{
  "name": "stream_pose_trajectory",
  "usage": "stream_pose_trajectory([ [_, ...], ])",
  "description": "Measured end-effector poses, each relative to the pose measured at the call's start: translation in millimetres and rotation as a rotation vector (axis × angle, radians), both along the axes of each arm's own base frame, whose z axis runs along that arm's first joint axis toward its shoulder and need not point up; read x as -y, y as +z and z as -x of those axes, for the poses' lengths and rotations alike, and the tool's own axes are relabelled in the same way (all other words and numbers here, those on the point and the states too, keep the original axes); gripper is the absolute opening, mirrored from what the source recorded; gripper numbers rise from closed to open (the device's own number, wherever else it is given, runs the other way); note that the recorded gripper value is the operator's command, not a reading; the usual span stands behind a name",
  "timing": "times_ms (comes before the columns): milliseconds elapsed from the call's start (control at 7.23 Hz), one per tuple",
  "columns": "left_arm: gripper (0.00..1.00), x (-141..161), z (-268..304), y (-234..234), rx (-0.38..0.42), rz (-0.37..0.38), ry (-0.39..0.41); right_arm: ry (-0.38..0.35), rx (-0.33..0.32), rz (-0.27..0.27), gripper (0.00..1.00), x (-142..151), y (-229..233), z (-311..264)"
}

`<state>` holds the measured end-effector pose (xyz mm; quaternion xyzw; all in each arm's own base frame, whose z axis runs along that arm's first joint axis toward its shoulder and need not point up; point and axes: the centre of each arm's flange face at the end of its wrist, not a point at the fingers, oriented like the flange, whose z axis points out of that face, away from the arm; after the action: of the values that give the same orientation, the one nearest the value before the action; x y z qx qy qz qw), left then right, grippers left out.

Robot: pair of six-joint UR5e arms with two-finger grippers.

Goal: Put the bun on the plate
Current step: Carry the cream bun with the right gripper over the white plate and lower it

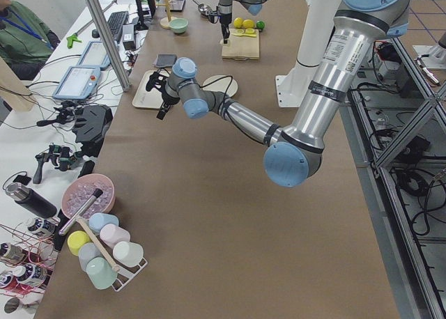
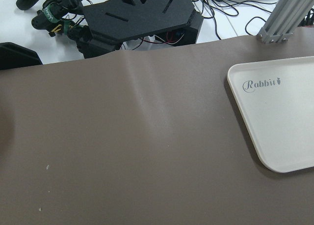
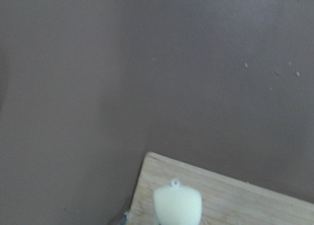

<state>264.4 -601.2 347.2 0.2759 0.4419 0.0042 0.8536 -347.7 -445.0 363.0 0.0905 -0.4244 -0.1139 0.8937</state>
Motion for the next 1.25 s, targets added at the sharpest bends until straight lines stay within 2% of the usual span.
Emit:
stream_pose_trajectory([
  [415,0.97,3,-2,9,0.009,0.016,0.001,0.036,0.092,-0.121,0.0,52,-106,44],
  [692,0.97,11,-7,14,0.017,0.029,0.001,0.039,0.108,-0.171,0.0,69,-151,86],
  [830,0.97,13,-9,14,0.018,0.031,0.001,0.033,0.109,-0.194,0.0,65,-166,107],
  [1245,0.97,16,-4,10,0.008,0.016,-0.007,-0.004,0.107,-0.251,0.0,23,-190,165],
])
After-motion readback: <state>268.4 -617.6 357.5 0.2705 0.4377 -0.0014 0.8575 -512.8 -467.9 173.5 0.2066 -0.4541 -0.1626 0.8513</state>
